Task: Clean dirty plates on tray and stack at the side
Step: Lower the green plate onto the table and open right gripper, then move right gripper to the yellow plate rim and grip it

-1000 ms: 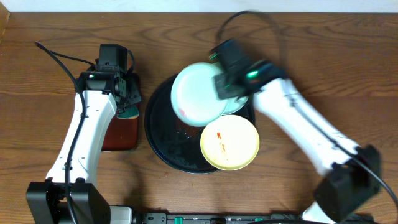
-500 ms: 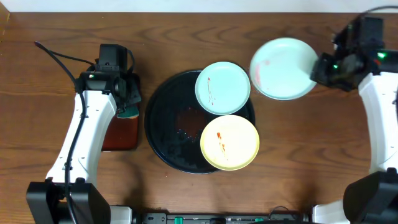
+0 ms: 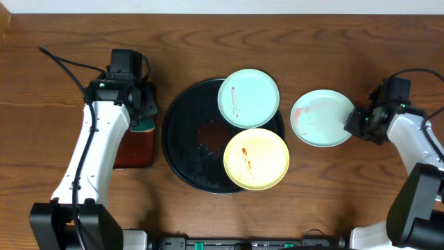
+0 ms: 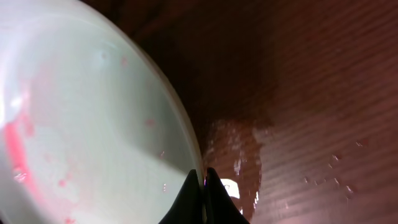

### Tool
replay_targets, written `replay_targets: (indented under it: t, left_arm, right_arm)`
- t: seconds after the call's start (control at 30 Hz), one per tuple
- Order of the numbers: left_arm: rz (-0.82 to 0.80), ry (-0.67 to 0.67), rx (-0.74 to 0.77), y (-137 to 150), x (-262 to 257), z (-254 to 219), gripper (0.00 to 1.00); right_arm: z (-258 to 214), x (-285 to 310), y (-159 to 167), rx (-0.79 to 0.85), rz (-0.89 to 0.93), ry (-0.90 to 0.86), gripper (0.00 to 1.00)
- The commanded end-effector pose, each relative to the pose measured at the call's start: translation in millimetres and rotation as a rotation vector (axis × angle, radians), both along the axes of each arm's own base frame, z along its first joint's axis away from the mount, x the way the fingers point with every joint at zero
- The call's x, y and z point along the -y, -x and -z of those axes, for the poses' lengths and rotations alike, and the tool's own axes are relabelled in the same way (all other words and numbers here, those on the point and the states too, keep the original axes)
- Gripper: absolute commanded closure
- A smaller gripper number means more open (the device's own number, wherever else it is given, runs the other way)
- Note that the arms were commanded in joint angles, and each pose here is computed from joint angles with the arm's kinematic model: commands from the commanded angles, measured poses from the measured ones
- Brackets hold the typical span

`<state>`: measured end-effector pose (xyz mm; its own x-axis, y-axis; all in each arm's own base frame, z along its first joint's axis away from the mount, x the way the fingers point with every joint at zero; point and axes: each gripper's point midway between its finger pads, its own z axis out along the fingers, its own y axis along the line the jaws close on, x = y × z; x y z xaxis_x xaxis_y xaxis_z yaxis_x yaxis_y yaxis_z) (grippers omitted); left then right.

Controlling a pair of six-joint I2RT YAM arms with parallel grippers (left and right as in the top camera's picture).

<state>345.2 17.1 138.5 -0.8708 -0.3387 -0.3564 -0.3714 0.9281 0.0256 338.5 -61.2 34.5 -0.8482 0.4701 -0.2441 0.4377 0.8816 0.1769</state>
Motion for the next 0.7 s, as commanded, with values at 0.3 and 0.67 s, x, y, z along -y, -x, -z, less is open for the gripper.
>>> replay_targets:
  t: [0.3, 0.67]
  left_arm:
    - [0.004, -0.008, 0.001, -2, -2, -1, 0.92]
    - [0.004, -0.007, -0.001, -2, -2, 0, 0.92]
  right_arm:
    - [-41, -37, -8, 0.051, -0.159, -0.185, 0.57]
    - [-48, -149, 40, -0.109, -0.516, -0.332, 0.55]
